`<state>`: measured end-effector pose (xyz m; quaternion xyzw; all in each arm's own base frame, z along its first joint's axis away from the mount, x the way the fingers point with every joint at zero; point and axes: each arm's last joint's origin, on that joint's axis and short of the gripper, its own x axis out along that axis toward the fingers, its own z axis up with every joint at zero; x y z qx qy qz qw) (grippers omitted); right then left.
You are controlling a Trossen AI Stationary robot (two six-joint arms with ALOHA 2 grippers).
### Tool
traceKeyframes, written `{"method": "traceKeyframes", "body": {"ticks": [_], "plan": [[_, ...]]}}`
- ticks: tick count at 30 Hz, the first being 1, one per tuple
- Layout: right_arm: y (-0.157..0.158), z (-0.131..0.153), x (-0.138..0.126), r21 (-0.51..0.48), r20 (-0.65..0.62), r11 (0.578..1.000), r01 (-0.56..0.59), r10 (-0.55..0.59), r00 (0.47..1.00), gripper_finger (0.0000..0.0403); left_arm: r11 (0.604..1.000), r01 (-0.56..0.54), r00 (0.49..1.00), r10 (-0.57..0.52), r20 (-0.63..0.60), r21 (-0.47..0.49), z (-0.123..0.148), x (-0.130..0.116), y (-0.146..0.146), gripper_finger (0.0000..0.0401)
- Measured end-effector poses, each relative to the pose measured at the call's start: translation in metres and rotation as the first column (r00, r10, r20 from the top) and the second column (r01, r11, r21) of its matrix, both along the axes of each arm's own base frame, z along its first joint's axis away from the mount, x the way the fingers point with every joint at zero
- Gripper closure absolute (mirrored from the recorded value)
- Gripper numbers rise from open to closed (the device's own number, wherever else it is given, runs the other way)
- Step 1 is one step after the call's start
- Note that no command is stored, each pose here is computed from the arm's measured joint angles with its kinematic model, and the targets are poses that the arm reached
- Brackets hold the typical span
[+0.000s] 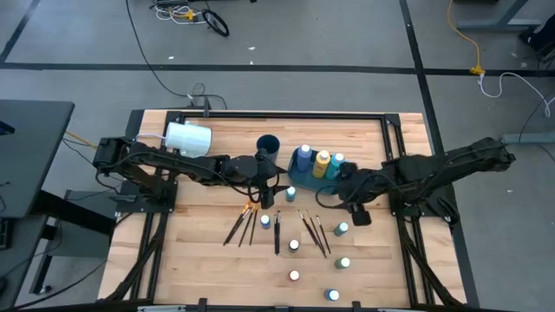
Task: Pick & Place Paint Supplies
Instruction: Put the small red paint bottle into the blue bin
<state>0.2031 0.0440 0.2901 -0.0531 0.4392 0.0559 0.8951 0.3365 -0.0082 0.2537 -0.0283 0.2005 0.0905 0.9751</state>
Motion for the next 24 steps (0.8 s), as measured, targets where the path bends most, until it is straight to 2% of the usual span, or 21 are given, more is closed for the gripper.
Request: {"method": "traceKeyframes", "body": {"ticks": [5, 8, 14, 24], "plan": [[0.0, -0.007, -0.013, 0.074, -0.232, 0.995, 0.064, -0.045, 0.972, 0.0195, 1.0, -0.028, 1.0, 0.028, 0.006, -0.012, 0.0, 0.0, 0.001, 0.0152], [0.0, -0.018, -0.018, 0.054, -0.328, 0.996, 0.075, -0.054, 0.943, 0.0195, 1.0, -0.028, 1.0, 0.028, 0.006, -0.014, 0.0, 0.0, 0.001, 0.0152], [-0.003, -0.037, -0.017, -0.076, -0.323, 0.997, 0.029, -0.052, 0.945, 0.0183, 0.999, -0.036, 0.999, 0.036, 0.006, -0.033, 0.0, 0.0, 0.001, 0.0152], [-0.005, -0.058, -0.021, -0.075, -0.364, 0.995, 0.066, -0.089, 0.927, 0.0147, 0.998, -0.039, 0.999, 0.039, 0.009, -0.058, 0.0, 0.0, 0.0, 0.0152]]}}
